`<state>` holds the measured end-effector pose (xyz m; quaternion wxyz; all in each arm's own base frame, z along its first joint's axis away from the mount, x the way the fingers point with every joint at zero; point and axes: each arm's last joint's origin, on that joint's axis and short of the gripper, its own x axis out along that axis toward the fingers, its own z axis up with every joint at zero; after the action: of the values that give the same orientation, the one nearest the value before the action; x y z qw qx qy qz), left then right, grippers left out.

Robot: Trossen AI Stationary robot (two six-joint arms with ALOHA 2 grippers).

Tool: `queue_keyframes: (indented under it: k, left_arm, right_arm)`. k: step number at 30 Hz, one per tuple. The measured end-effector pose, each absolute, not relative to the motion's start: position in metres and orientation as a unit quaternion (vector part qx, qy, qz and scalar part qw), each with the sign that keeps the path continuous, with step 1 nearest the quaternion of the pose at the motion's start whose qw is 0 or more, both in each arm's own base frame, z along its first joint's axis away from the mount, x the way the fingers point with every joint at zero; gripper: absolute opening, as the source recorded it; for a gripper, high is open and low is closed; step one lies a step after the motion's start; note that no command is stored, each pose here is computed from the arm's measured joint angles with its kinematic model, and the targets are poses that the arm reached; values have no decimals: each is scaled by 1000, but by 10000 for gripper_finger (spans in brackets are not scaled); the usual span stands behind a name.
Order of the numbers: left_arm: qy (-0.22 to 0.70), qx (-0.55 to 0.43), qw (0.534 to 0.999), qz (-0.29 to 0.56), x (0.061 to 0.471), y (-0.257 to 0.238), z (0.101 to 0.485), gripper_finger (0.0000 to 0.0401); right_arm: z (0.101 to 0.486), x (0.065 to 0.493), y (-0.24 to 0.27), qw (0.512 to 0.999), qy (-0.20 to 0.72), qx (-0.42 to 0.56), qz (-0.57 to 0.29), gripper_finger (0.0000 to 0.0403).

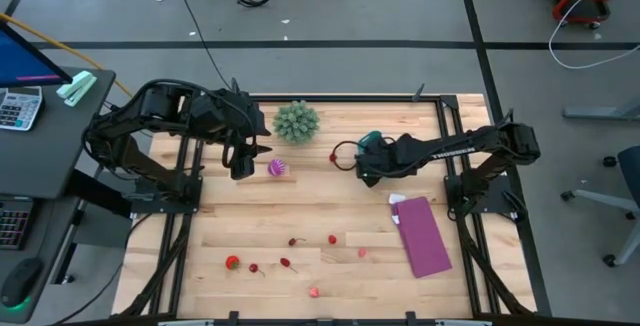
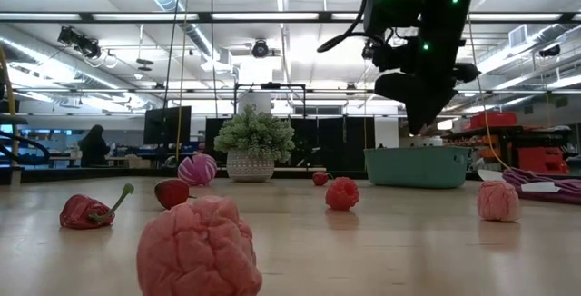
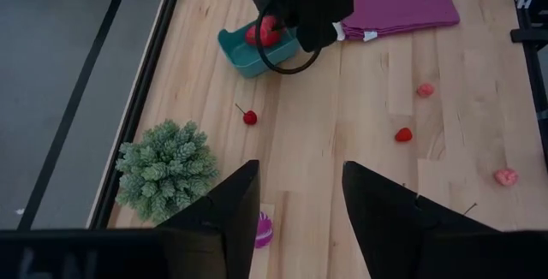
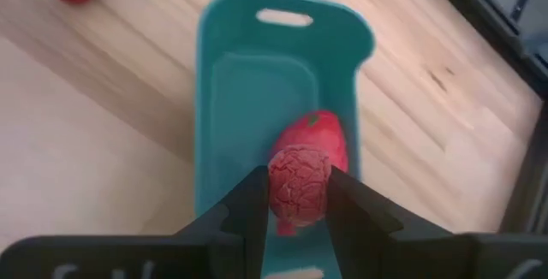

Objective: Pick and placing Produce into tupperware
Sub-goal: Put the pink peach into the blue bin, then put the red cherry into the blue bin

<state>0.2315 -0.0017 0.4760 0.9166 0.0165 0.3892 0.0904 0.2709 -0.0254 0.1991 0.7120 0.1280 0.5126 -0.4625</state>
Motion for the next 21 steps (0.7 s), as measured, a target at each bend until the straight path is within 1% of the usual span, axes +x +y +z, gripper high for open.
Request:
queue_keyframes:
  k: [5,10,14,21]
  left_arm:
    - [389,16,917,91,231,-2,476,178]
    - [390,16,916,91,232,-2,476,173]
    - [391,16,916,91,233,-2,475,175]
    - [391,16,916,90,233,-2,475,173]
  right_arm:
    - [197,275,-25,723,514,115,-446,114]
    - [183,273,-29,731,504,125,-443,118]
    - [171,267,-35,722,506,141,-450,137]
    - [170,266,-42,716,511,153,-451,180]
